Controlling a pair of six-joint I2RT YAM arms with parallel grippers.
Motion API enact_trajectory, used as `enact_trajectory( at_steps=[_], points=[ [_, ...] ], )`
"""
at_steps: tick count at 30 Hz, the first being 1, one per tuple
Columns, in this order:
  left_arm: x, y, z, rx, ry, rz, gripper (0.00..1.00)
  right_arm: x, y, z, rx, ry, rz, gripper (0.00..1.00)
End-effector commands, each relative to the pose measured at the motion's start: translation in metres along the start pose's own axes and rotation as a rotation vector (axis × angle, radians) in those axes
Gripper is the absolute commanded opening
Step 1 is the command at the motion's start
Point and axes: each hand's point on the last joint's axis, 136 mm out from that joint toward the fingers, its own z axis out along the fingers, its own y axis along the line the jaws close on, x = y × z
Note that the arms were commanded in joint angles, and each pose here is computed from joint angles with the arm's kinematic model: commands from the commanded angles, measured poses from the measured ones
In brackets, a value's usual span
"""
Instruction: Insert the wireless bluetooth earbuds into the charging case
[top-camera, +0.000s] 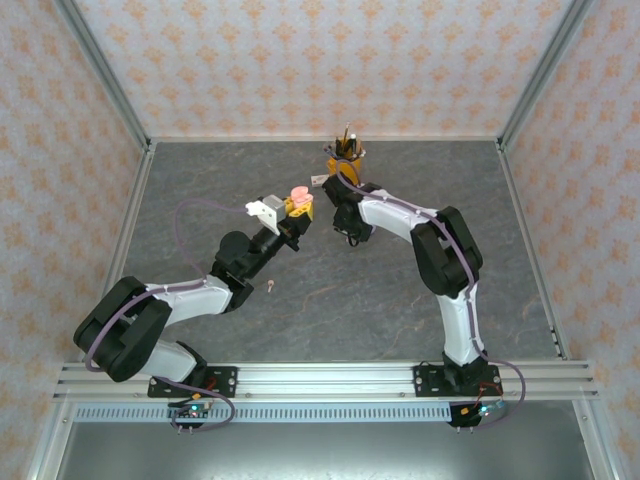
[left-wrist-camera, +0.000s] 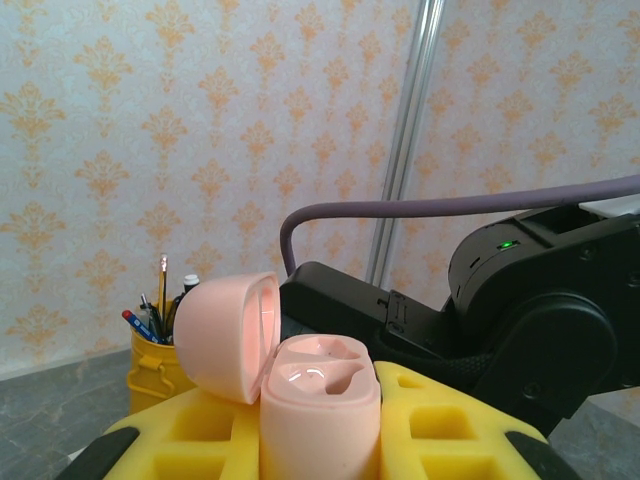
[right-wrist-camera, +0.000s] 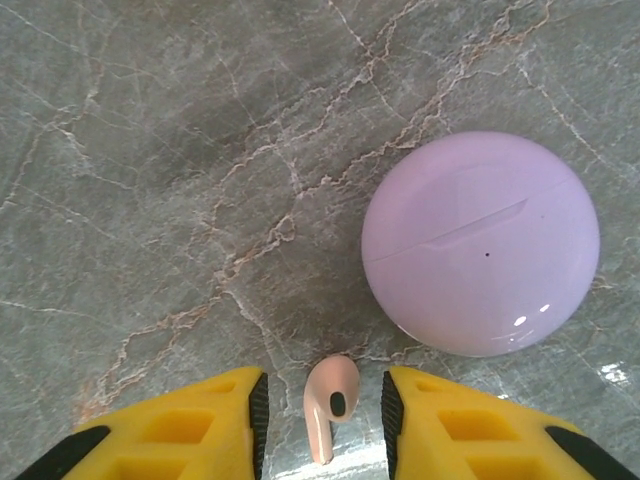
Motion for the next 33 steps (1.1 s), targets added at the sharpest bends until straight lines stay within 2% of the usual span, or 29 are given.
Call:
enact_trajectory(
  at_steps=[1,8,18,27,33],
  points=[
    [-0.019,0.004,-0.003,-0.016,-0.072,0.034,0.0,-0.006,-0.004,0.004,0.044,-0.018,0.008,0.36],
    [-0.019,0.004,-0.003,-0.015,-0.069,0.032,0.0,-0.004,-0.005,0.013,0.058,-0.01,0.0,0.32],
    [-0.021,0.003,-0.003,-0.013,-0.072,0.029,0.0,0.005,-0.008,0.015,0.04,0.017,-0.025,0.2],
    [-0.022,0.002,-0.004,-0.008,-0.063,0.029,0.0,0.024,-0.006,-0.003,-0.103,0.064,-0.067,0.16],
    [-0.023,0.001,-0.005,-0.004,-0.056,0.032,0.0,0.052,-0.003,-0.025,-0.24,0.104,-0.201,0.15]
  ],
)
